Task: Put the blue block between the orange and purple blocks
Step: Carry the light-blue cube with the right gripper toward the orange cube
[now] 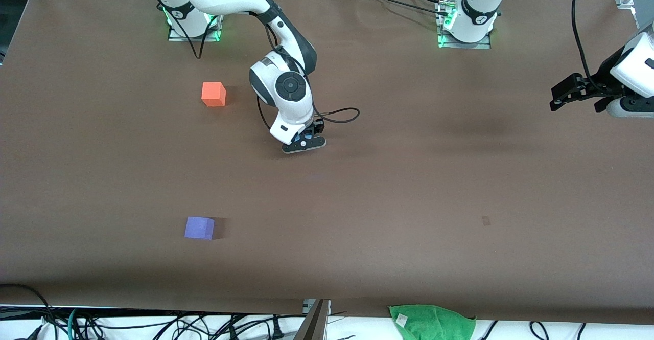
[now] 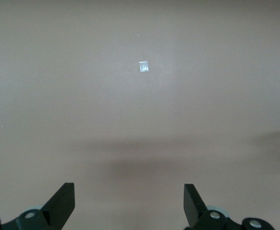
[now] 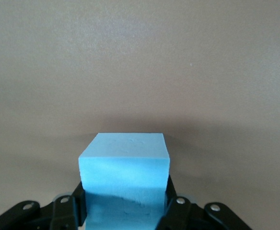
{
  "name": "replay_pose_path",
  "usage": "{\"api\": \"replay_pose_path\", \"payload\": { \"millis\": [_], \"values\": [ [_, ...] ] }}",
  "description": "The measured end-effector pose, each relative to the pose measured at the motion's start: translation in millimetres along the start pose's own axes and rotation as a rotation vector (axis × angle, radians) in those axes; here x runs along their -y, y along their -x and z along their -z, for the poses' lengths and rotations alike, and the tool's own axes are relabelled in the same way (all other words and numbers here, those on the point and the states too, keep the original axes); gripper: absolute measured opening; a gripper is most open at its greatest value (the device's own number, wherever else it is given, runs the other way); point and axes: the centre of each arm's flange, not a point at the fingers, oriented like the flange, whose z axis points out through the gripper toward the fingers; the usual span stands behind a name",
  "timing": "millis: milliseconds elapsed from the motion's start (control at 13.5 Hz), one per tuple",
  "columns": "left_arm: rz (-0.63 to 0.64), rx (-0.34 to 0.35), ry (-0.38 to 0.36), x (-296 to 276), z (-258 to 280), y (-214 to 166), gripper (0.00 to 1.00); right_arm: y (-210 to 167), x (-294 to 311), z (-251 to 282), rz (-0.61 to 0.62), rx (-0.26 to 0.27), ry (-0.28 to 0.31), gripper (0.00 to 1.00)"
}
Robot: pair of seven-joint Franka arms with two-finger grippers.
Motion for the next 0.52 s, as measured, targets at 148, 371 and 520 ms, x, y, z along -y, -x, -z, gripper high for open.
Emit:
{"api": "replay_pose_path", "payload": {
  "millis": [148, 371, 520],
  "values": [
    [0.0, 0.0, 0.0, 0.0, 0.0, 0.0, 1.0, -9.3, -2.0, 11.3, -0.011, -0.021, -0.007, 0.61],
    [0.0, 0.0, 0.0, 0.0, 0.0, 0.0, 1.0, -36.0, -51.7, 50.6, -0.055, -0.002, 0.044, 0.61],
    [0.0, 0.0, 0.0, 0.0, 0.0, 0.0, 1.0, -54.0, -115.1, 73.7, -0.061, 0.031, 0.1, 0.61]
  ]
}}
